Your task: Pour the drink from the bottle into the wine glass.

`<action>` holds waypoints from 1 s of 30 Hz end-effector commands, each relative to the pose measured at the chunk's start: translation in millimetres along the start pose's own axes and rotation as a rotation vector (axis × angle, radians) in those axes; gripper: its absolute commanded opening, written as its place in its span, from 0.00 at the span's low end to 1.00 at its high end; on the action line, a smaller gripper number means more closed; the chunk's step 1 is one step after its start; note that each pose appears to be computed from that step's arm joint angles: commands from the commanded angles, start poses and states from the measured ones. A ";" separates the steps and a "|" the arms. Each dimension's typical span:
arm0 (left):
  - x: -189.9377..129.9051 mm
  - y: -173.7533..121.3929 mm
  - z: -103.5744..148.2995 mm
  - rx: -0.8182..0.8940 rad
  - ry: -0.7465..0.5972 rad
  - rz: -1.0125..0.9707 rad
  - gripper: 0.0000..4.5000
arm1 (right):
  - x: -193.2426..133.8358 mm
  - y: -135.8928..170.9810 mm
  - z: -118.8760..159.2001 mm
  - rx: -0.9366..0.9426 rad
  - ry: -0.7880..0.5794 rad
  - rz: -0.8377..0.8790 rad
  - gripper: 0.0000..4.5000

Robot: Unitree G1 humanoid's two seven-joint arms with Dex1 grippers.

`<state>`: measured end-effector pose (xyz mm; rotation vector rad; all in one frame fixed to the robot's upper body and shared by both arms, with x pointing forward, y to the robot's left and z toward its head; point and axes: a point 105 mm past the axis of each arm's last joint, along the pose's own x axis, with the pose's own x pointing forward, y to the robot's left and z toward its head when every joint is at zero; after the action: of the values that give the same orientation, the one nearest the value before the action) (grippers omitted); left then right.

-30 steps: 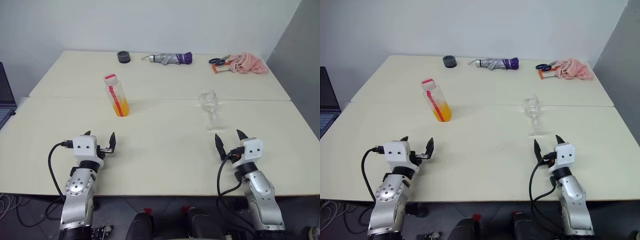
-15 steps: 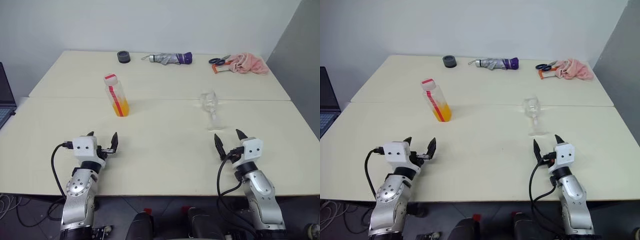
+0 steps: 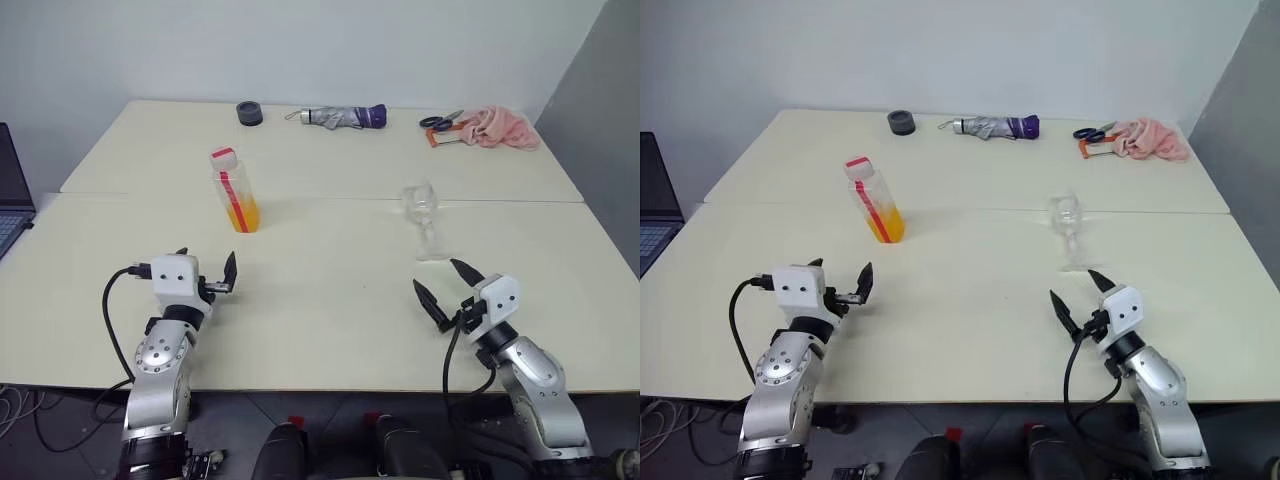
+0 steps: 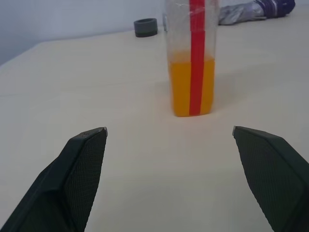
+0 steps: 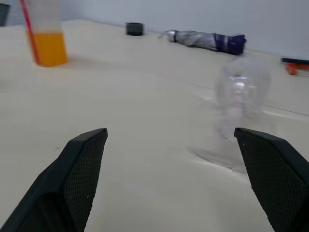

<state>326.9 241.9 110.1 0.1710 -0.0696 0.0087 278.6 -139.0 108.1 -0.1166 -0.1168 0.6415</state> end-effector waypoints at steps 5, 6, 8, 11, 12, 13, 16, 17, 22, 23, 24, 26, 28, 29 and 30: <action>22.9 -7.9 31.1 0.030 -0.046 -0.021 0.99 | 11.8 27.8 38.1 0.027 -0.018 0.264 1.00; 27.5 -9.4 34.9 0.027 -0.049 -0.021 0.99 | 15.1 28.2 41.8 0.014 -0.024 0.274 1.00; 34.7 -10.9 41.3 0.027 -0.060 -0.019 0.99 | 21.1 27.0 47.4 -0.002 -0.039 0.275 1.00; 45.0 -9.8 48.4 0.017 -0.066 -0.012 0.99 | 27.7 24.5 52.6 -0.027 -0.056 0.272 1.00; 48.2 -8.9 50.9 0.012 -0.069 -0.010 0.99 | 29.2 24.3 53.7 -0.030 -0.059 0.275 1.00; 50.1 -8.3 52.4 0.009 -0.072 -0.008 0.99 | 30.1 24.4 54.4 -0.031 -0.061 0.277 1.00; 60.6 -3.3 59.1 -0.009 -0.071 0.001 0.99 | 30.0 31.1 59.5 -0.025 -0.070 0.338 1.00; 63.3 -2.2 60.5 -0.011 -0.068 0.001 0.99 | 29.7 33.2 62.6 -0.021 -0.078 0.358 1.00; 72.9 -1.2 64.9 0.014 -0.065 -0.017 0.99 | 30.1 38.7 70.7 -0.003 -0.085 0.425 1.00; 74.4 -1.3 66.0 0.018 -0.067 -0.020 0.99 | 30.6 39.0 71.5 -0.004 -0.084 0.432 1.00; 76.0 -1.8 66.5 0.019 -0.067 -0.021 0.99 | 31.4 39.0 72.5 -0.007 -0.086 0.433 1.00; 80.0 -4.2 68.3 0.018 -0.069 -0.027 0.99 | 33.3 40.1 74.4 -0.011 -0.092 0.437 1.00; 83.7 -6.2 70.7 0.015 -0.075 -0.029 0.99 | 34.3 41.0 75.2 -0.010 -0.096 0.438 1.00; 85.8 -6.7 72.2 0.012 -0.078 -0.027 0.99 | 34.6 41.4 75.0 -0.013 -0.096 0.438 1.00; 87.7 -7.2 73.4 0.011 -0.079 -0.026 0.99 | 34.9 41.7 74.8 -0.016 -0.095 0.439 1.00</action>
<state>407.9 224.7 169.2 0.1678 -0.0827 -0.0270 276.4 -84.3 167.5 -0.1114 -0.1444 1.0588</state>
